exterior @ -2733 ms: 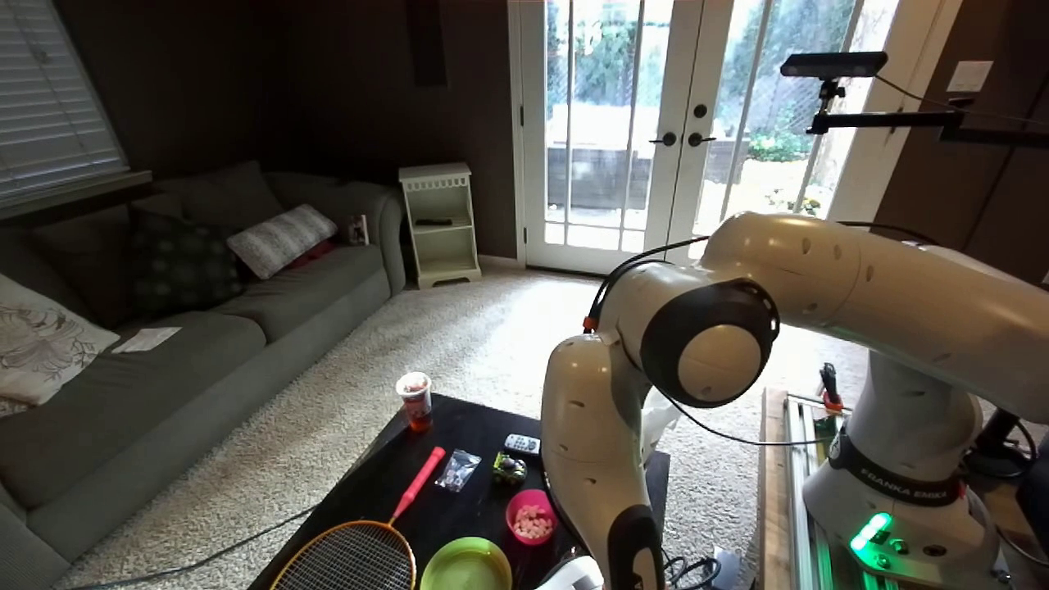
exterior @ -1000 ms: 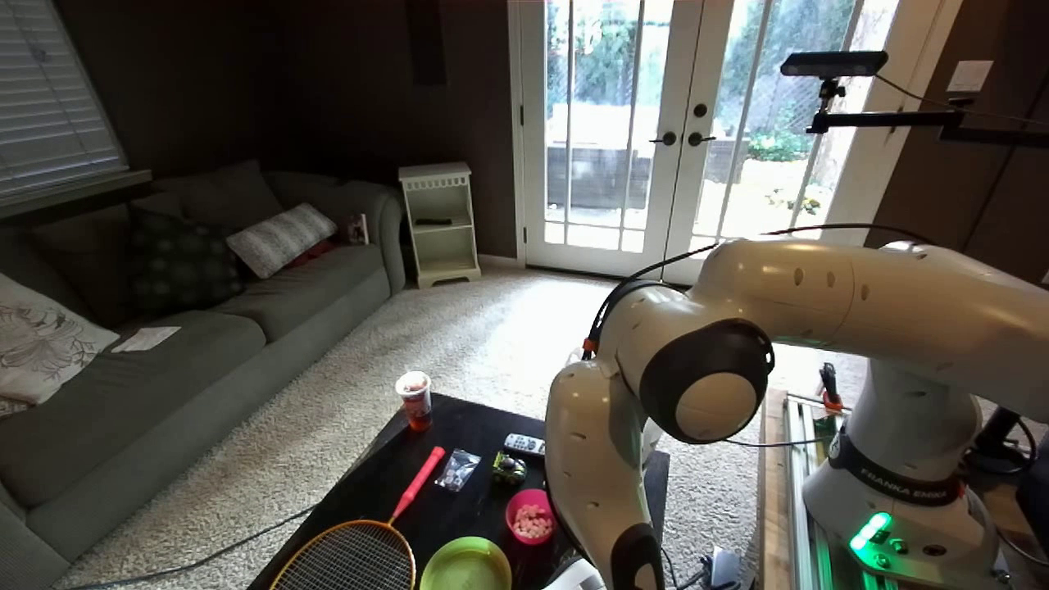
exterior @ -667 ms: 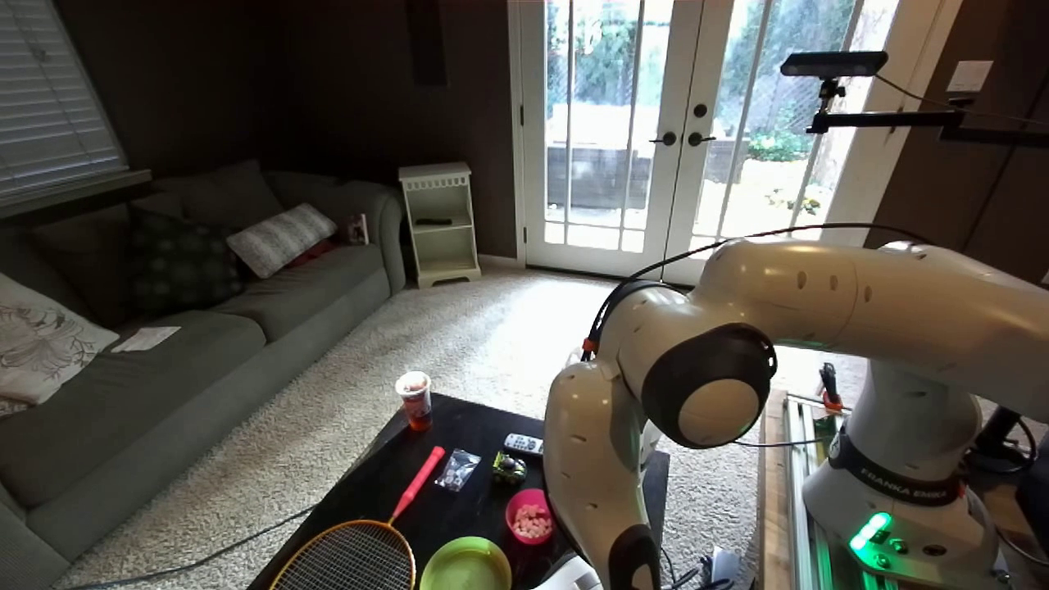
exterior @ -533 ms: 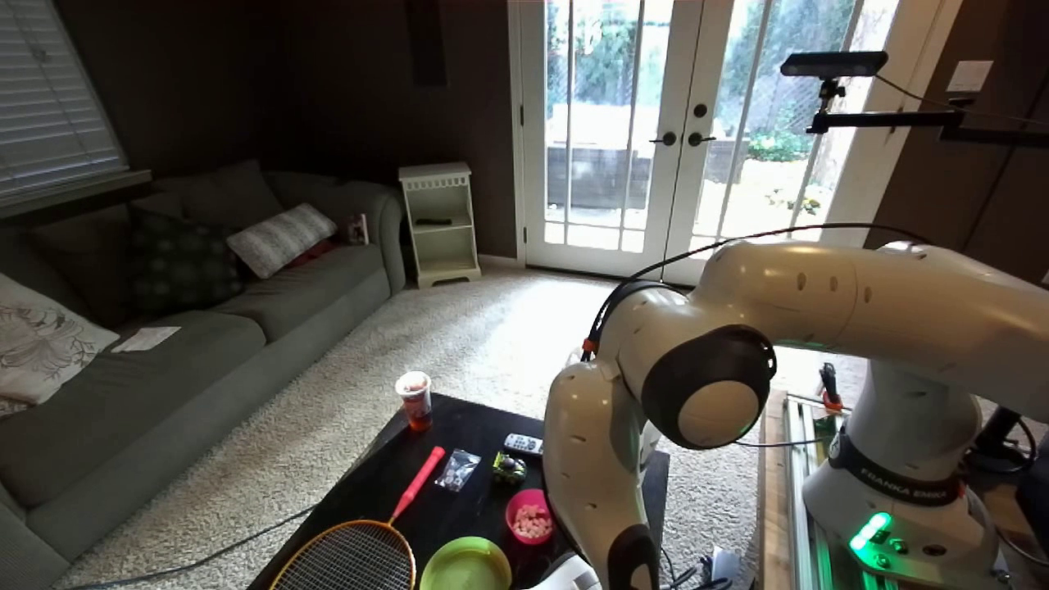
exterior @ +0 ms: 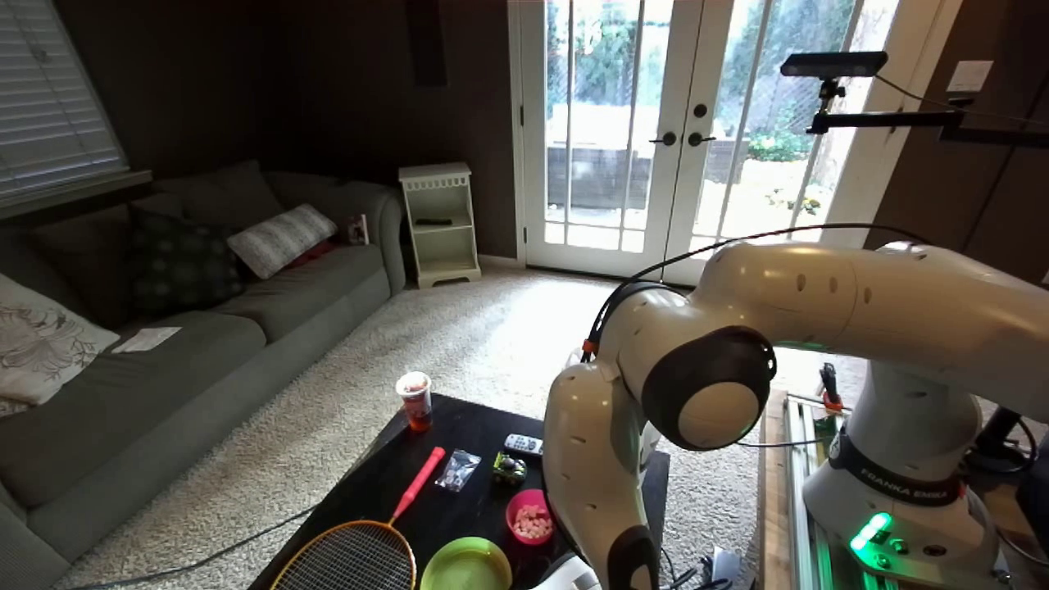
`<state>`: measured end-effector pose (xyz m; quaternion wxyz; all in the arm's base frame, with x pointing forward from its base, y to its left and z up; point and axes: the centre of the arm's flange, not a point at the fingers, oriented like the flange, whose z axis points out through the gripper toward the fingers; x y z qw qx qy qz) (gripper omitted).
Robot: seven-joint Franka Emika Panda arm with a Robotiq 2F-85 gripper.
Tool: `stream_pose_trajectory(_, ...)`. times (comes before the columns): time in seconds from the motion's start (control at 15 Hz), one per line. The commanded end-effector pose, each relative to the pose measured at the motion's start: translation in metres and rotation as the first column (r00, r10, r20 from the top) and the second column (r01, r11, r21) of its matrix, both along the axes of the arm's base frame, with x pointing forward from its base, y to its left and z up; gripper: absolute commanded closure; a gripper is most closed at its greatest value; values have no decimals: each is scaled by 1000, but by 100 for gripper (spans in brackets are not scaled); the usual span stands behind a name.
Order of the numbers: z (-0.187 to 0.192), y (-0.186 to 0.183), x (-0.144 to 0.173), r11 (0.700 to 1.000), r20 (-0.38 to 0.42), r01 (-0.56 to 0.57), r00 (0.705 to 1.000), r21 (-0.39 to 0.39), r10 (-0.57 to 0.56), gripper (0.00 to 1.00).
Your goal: Pick up the toy car
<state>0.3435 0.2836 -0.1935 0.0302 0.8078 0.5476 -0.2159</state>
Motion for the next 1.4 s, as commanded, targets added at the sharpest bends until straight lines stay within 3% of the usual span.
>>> stream_pose_trajectory(0.0, 13, -1, 4, 1000, 48, -14, 999, 11, 14, 87)
stream_pose_trajectory(0.2, 40, -5, 20, 992, 162, -43, 987, 120, 23, 88)
stream_pose_trajectory(0.47, 52, -24, 39, 940, 310, -49, 949, 338, -62, 88)
stream_pose_trajectory(0.67, 42, -38, 41, 873, 368, -28, 913, 486, -175, 87)
stream_pose_trajectory(0.93, 32, -56, 30, 758, 430, -57, 850, 650, -305, 88)
stream_pose_trajectory(1.33, 21, -70, 10, 631, 473, -133, 780, 765, -410, 88)
